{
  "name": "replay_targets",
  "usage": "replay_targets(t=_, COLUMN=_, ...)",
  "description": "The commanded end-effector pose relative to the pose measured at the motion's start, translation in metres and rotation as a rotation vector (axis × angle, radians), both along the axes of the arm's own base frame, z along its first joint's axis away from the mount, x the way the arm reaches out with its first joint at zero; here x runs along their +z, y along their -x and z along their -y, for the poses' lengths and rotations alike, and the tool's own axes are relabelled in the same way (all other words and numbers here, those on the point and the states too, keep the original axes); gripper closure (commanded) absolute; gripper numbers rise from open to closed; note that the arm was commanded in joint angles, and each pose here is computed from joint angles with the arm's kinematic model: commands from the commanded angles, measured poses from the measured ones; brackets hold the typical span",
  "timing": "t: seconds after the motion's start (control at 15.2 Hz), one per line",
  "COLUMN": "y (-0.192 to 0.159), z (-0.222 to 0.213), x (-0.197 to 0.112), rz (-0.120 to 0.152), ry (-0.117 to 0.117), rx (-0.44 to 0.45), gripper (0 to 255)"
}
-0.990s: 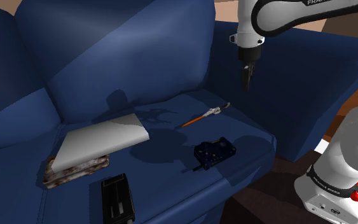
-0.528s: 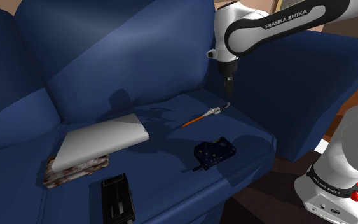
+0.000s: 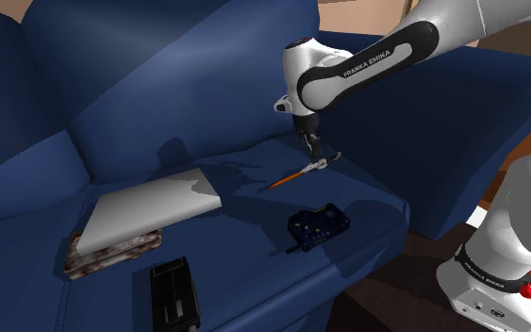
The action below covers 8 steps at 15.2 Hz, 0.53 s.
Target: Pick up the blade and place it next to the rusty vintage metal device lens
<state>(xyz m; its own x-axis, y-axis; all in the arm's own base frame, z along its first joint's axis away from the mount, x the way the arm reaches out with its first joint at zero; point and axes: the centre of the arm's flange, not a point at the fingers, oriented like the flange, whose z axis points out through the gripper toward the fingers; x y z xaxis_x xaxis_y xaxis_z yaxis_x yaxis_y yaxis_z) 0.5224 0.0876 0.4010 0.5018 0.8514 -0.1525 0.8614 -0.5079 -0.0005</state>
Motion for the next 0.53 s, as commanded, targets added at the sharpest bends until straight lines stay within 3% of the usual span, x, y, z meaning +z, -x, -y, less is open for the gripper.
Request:
replay_targets(t=0.0, y=-0.011, z=-0.015, x=-0.017, rz=-0.008, ry=-0.005, rx=0.100, gripper=0)
replay_targets(t=0.13, y=-0.021, z=-0.031, x=-0.033, rz=-0.016, ry=-0.009, rx=0.189, gripper=0)
replay_targets(t=0.46, y=-0.019, z=-0.028, x=-0.059, rz=-0.016, ry=-0.009, rx=0.189, gripper=0)
